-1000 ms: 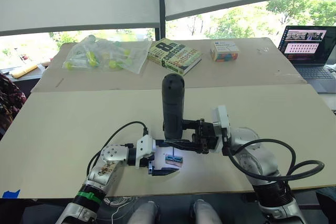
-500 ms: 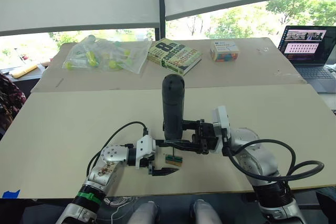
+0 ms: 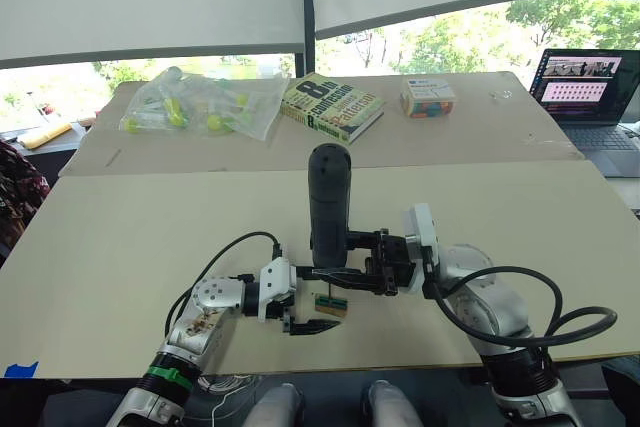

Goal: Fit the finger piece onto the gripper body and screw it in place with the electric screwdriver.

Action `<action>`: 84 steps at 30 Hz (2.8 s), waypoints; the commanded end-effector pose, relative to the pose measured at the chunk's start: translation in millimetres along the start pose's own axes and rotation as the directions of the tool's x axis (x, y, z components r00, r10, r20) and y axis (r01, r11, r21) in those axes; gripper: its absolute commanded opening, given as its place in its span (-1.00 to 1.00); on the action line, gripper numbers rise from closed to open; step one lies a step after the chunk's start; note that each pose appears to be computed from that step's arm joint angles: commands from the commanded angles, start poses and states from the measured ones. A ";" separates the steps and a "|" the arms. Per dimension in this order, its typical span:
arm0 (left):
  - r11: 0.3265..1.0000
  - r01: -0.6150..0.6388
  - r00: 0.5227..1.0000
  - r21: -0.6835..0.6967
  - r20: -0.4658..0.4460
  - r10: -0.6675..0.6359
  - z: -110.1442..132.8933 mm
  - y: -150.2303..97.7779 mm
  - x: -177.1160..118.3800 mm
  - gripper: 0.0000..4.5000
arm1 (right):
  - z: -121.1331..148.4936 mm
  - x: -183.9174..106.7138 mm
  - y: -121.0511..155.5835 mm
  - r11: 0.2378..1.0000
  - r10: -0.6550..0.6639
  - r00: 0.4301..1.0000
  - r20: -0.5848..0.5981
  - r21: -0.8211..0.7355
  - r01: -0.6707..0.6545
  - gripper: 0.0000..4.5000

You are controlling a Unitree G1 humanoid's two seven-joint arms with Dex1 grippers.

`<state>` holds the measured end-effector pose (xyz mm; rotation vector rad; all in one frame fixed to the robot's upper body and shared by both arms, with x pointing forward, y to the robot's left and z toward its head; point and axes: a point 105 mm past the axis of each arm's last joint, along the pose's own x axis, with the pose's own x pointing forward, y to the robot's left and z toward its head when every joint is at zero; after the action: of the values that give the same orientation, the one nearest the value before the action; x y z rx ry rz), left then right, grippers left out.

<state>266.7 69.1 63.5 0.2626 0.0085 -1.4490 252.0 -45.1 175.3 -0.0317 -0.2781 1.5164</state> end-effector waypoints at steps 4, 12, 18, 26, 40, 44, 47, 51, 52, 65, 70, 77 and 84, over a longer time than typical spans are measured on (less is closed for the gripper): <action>0.999 0.021 1.000 -0.024 -0.019 -0.022 -7.1 -8.8 2.4 0.98 | 15.9 5.3 7.2 0.998 0.040 0.997 0.061 -0.057 -0.037 -0.15; 1.000 0.020 1.000 -0.024 -0.019 -0.020 -7.3 -9.2 2.1 0.98 | 13.0 4.1 5.8 0.998 0.033 0.998 0.051 -0.051 -0.031 -0.15; 1.000 0.020 1.000 -0.024 -0.018 -0.021 -7.1 -9.1 2.5 0.98 | 10.6 3.2 5.9 0.999 0.028 0.999 0.042 -0.048 -0.026 -0.15; 0.999 0.020 1.000 -0.026 -0.018 -0.021 -7.1 -9.0 2.9 0.98 | 9.2 2.0 5.2 0.999 0.017 0.999 0.038 -0.044 -0.016 -0.15; 1.000 0.014 1.000 -0.026 -0.016 -0.014 -6.8 -8.0 3.0 0.98 | 12.2 2.0 3.0 1.000 0.020 0.998 0.059 -0.020 -0.018 -0.15; 1.000 0.013 1.000 -0.026 -0.015 -0.013 -6.7 -7.6 3.3 0.98 | 13.5 1.3 1.8 1.000 0.023 0.998 0.064 -0.011 -0.022 -0.15; 1.000 0.012 1.000 -0.026 -0.014 -0.012 -6.7 -7.4 3.5 0.98 | 13.8 1.0 2.0 1.000 0.027 0.997 0.066 -0.001 -0.027 -0.15; 1.000 0.010 1.000 -0.027 -0.014 -0.011 -6.7 -7.2 3.9 0.98 | 13.5 0.8 2.4 0.999 0.032 0.997 0.065 0.009 -0.033 -0.15; 1.000 0.010 1.000 -0.028 -0.014 -0.010 -6.8 -7.2 4.0 0.98 | 13.4 0.8 2.4 0.999 0.032 0.997 0.065 0.011 -0.033 -0.15; 1.000 0.008 1.000 -0.028 -0.016 -0.009 -6.8 -6.6 4.9 0.98 | 5.5 -0.7 2.4 0.998 0.033 0.999 0.029 0.047 -0.035 -0.15; 1.000 0.008 1.000 -0.029 -0.016 -0.008 -6.7 -6.3 5.2 0.98 | 5.5 0.5 3.0 0.998 0.035 0.999 0.032 0.052 -0.037 -0.15; 1.000 0.007 1.000 -0.028 -0.016 -0.007 -6.6 -6.0 5.3 0.98 | 7.5 -0.1 4.4 0.997 0.045 0.998 0.043 0.068 -0.048 -0.15; 1.000 0.006 1.000 -0.029 -0.017 -0.006 -6.9 -5.8 5.2 0.98 | 6.6 -0.7 7.1 0.995 0.065 0.997 0.034 0.079 -0.068 -0.15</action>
<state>266.7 68.4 63.0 0.2599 0.0078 -1.4362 251.7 -47.4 164.1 0.0570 -0.1691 1.5469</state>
